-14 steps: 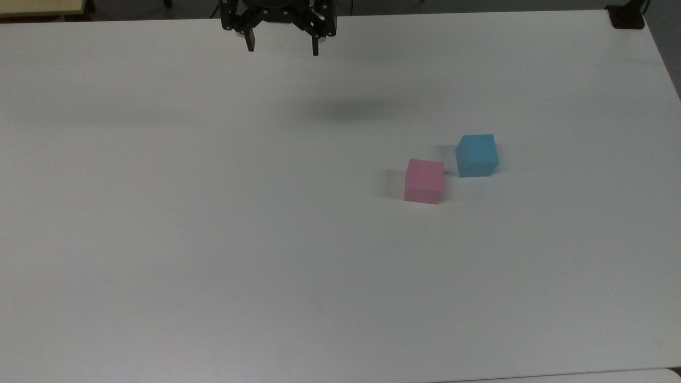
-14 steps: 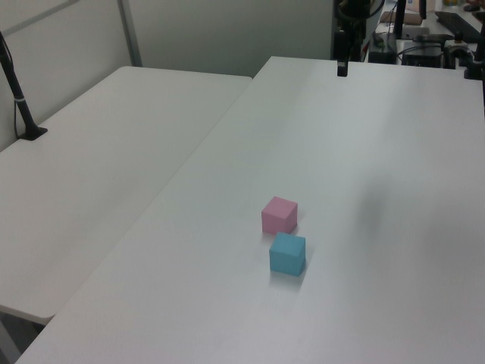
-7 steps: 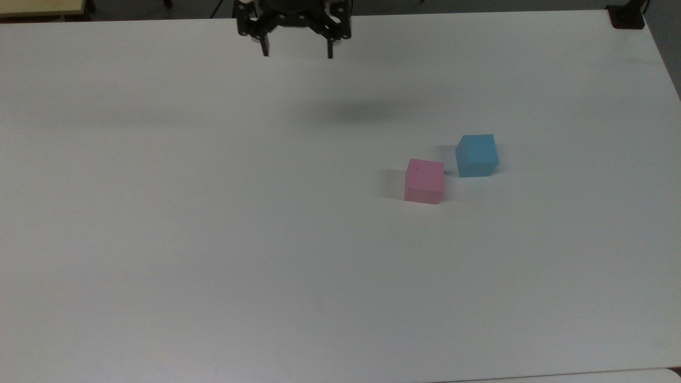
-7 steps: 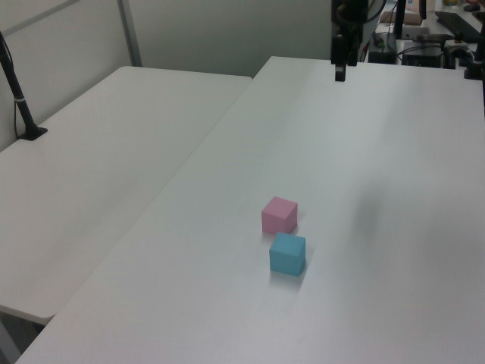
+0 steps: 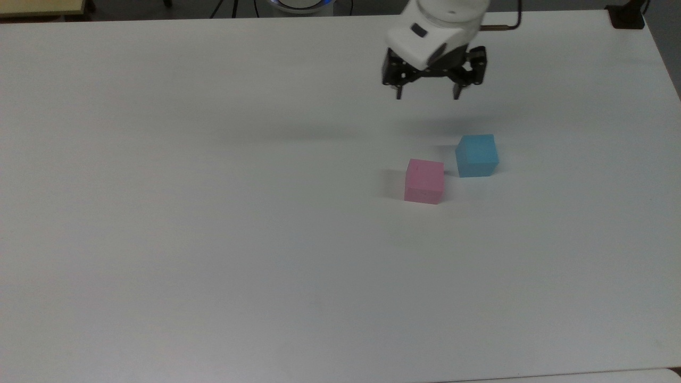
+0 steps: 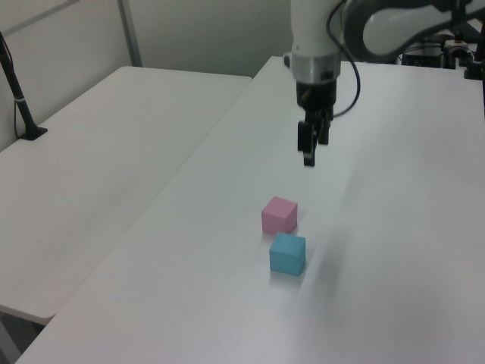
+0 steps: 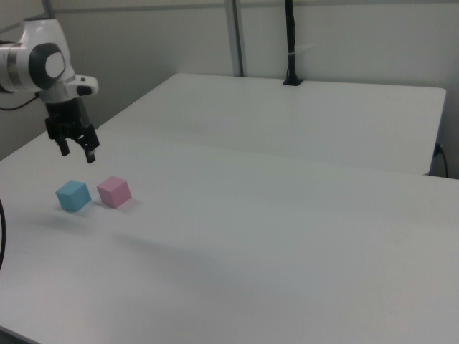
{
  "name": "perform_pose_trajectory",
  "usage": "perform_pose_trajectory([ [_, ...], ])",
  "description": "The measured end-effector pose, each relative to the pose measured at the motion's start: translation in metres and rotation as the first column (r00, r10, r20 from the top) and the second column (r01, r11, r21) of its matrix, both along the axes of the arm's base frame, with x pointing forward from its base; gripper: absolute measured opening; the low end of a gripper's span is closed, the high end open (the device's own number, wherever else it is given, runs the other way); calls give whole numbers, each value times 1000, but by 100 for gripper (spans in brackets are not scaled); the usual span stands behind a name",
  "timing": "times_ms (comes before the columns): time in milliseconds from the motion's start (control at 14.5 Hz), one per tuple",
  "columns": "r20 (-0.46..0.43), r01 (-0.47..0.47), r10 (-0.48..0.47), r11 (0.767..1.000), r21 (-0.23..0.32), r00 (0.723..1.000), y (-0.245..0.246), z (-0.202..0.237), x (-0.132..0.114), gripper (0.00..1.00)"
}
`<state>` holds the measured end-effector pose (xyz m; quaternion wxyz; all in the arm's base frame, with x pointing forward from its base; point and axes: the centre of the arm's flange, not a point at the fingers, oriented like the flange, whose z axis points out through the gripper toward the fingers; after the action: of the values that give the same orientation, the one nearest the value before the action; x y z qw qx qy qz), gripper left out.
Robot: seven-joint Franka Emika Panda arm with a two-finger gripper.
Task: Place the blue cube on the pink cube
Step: 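Lower the gripper around the light-blue cube and close it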
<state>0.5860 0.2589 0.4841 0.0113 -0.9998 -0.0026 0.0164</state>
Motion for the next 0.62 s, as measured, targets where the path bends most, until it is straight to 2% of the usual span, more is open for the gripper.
perform_pose_trajectory([
  [345,-14,-31,31,1000,7,999,81,-70,-12,100],
  [622,14,-15,15,1000,-28,1000,103,-125,-7,100],
])
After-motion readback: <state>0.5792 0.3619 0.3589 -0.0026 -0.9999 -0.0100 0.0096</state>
